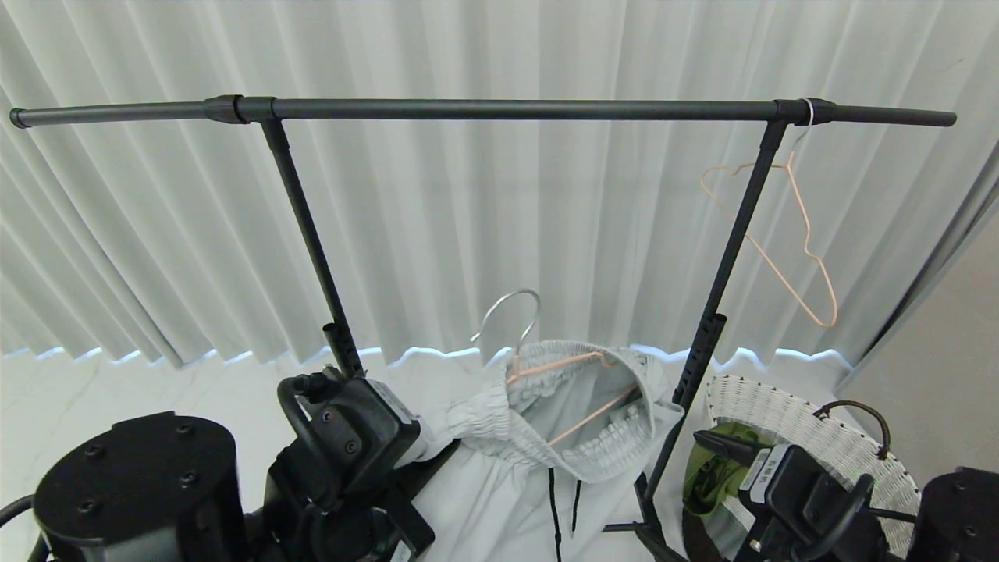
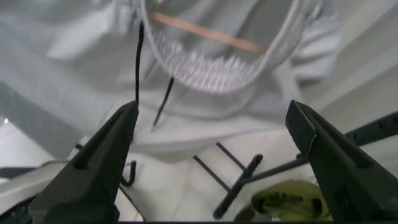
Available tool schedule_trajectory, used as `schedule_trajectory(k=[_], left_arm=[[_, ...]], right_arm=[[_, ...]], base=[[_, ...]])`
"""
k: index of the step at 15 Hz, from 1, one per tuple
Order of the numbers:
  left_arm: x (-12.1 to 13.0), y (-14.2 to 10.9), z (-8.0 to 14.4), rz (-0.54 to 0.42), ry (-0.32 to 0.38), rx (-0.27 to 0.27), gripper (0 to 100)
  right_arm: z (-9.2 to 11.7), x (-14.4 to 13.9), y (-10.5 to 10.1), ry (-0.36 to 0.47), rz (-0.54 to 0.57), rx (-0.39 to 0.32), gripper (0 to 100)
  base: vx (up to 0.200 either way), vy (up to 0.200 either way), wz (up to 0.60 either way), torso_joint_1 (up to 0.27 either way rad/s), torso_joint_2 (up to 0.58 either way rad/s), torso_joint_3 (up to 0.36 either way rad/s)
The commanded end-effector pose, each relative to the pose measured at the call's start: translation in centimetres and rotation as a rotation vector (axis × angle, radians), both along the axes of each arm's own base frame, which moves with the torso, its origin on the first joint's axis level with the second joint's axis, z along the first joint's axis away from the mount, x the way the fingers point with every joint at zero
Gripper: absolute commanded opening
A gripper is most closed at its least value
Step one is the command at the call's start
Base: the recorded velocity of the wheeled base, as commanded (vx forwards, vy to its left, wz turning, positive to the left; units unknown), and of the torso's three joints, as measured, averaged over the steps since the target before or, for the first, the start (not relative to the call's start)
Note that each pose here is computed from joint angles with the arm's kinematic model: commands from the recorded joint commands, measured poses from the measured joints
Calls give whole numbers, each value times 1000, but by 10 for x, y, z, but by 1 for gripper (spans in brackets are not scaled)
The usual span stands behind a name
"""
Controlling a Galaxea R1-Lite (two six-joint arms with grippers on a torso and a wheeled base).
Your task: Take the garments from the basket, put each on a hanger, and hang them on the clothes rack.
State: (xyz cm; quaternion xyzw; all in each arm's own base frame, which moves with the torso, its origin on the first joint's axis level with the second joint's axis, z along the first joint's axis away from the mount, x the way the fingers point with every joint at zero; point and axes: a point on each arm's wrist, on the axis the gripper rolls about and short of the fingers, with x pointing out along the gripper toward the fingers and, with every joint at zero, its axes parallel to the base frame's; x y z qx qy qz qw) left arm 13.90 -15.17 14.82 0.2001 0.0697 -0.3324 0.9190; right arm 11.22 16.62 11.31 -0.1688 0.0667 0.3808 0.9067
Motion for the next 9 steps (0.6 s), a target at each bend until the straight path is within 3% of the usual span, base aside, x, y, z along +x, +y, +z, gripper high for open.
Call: schedule_trajectory(k=[1,3,7,9], left_arm=[[-2,1,8,-23,-28,-42,0],[0,-2,13,-79,-67,-92,0],[8,-1,22,-119,-87,-128,0],[22,5,27,-175,-124,-111,0]], right_arm=[[15,0,-6,-14,-14,22,100],[31,1,-13,0,-38,8,100],[63,-10,-33,58,2,-32,100],[77,-16,-46,91,26,-48,100]], base=[[0,0,0,0,0,0],[0,0,0,0,0,0],[0,0,0,0,0,0],[0,0,0,0,0,0]])
